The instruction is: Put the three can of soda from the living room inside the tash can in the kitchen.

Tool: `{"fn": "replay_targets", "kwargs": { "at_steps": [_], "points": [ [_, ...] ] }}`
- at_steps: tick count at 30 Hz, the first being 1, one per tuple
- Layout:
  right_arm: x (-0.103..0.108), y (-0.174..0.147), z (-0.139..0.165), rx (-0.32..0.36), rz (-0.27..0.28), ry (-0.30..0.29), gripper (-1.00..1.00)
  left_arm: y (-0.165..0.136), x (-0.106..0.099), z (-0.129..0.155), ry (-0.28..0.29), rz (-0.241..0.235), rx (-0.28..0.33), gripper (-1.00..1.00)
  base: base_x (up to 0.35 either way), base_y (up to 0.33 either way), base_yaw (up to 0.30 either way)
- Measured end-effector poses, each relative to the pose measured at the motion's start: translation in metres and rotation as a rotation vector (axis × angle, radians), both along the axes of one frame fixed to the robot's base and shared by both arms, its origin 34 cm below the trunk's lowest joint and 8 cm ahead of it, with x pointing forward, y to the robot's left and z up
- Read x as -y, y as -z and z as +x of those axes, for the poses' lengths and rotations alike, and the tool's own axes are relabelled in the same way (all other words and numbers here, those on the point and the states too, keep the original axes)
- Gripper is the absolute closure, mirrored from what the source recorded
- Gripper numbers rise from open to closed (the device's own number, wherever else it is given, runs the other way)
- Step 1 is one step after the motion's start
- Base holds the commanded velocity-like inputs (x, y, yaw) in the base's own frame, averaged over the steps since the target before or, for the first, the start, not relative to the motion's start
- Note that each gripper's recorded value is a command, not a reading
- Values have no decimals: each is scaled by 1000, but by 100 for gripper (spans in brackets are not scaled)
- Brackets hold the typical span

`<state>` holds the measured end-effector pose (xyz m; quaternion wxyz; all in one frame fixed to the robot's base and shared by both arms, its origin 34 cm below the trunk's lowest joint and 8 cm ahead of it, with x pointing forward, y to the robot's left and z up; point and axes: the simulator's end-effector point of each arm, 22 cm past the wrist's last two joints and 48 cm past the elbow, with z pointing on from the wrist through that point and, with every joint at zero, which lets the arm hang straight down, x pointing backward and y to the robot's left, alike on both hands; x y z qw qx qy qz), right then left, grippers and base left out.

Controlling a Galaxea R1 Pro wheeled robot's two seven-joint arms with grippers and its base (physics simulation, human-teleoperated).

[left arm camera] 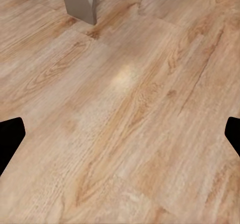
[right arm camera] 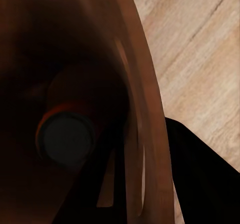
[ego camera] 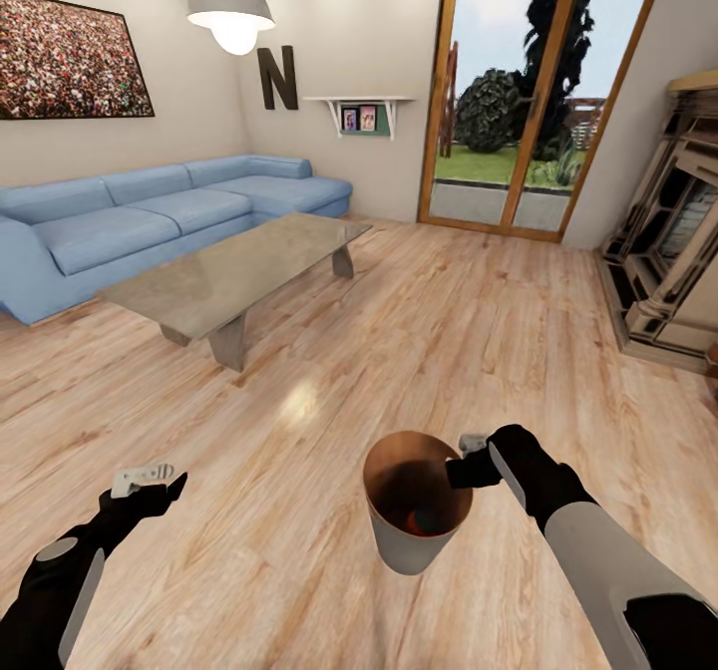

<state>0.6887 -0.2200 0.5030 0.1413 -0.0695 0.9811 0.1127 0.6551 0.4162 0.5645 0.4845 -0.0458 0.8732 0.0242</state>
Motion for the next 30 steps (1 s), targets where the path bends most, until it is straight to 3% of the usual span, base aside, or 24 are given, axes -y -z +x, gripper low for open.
{"fn": "replay_targets", "kwargs": {
  "at_steps": [10,30],
  "points": [
    [-1,0,0,0,0,-3,100,9,1,-3,-3,-5,-14,-100,-36,14,0],
    [-3,0,0,-1,7,-1,100,11,-1,-5,-8,-12,-24,-100,-239,155,2]
  ]
}}
